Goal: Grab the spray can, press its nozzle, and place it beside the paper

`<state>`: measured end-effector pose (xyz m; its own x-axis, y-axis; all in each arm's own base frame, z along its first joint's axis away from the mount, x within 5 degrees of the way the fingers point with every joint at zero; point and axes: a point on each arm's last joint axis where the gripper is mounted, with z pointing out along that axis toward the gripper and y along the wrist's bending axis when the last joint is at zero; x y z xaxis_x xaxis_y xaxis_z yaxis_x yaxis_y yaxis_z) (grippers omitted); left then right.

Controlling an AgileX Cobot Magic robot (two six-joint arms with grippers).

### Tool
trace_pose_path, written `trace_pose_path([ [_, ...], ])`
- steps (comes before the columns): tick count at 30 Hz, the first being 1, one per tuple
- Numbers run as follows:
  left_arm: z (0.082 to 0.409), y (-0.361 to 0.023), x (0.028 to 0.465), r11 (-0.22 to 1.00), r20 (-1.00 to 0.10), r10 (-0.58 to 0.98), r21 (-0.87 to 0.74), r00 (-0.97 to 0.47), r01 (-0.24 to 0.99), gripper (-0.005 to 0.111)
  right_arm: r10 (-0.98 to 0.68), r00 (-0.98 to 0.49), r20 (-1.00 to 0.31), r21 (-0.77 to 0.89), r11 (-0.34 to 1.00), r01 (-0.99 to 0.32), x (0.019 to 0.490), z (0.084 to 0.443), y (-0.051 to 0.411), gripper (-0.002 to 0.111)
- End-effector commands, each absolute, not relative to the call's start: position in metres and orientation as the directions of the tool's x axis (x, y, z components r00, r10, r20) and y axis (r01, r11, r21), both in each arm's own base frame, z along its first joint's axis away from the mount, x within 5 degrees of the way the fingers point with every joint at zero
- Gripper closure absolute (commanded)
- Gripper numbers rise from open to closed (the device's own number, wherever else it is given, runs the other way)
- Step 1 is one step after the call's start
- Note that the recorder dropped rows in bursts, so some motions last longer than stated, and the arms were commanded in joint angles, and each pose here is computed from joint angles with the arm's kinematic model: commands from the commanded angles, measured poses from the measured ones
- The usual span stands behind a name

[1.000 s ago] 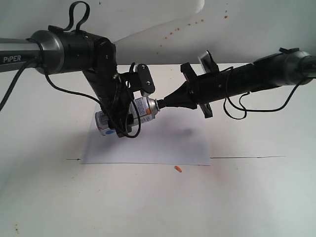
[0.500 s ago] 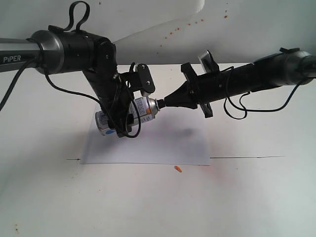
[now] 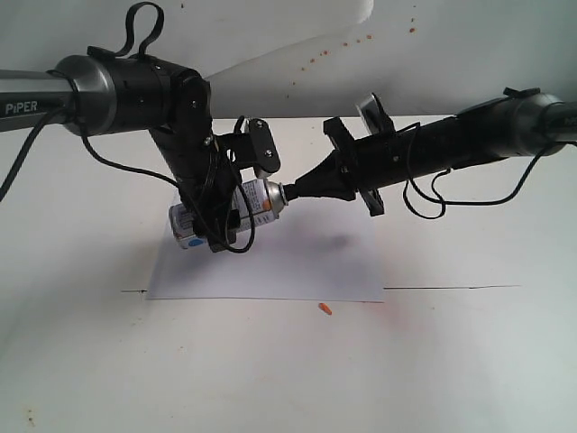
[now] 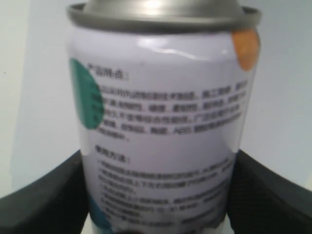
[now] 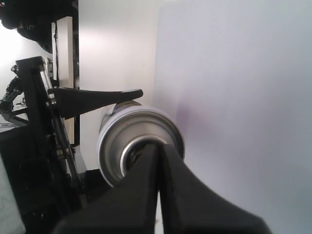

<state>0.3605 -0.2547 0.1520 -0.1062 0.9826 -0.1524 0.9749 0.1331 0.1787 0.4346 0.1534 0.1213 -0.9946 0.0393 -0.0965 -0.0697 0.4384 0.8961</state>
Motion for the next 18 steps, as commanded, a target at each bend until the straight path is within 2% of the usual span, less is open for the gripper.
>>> trace_pose_path([
  [1,0.161,-0.260,0.363,0.165,-0.210,0.970,0.204,-0.121,0.965,0.107,0.084,-0.989,-0.119,0.895,0.441,-0.071,0.443,0.127,0.128,0.108],
  [7,0.167,-0.260,0.363,0.202,-0.232,0.961,0.210,-0.152,0.956,0.107,0.182,-0.964,-0.195,0.835,0.546,-0.066,0.453,0.149,0.064,0.108],
  [13,0.175,-0.260,0.365,0.237,-0.267,0.948,0.226,-0.173,0.945,0.107,0.173,-0.898,-0.404,0.551,0.830,-0.088,0.441,0.194,0.011,0.108],
  [18,0.182,-0.258,0.368,0.307,-0.317,0.920,0.226,-0.228,0.924,0.107,0.177,-0.737,-0.652,0.357,0.929,-0.094,0.407,0.244,-0.001,0.108],
])
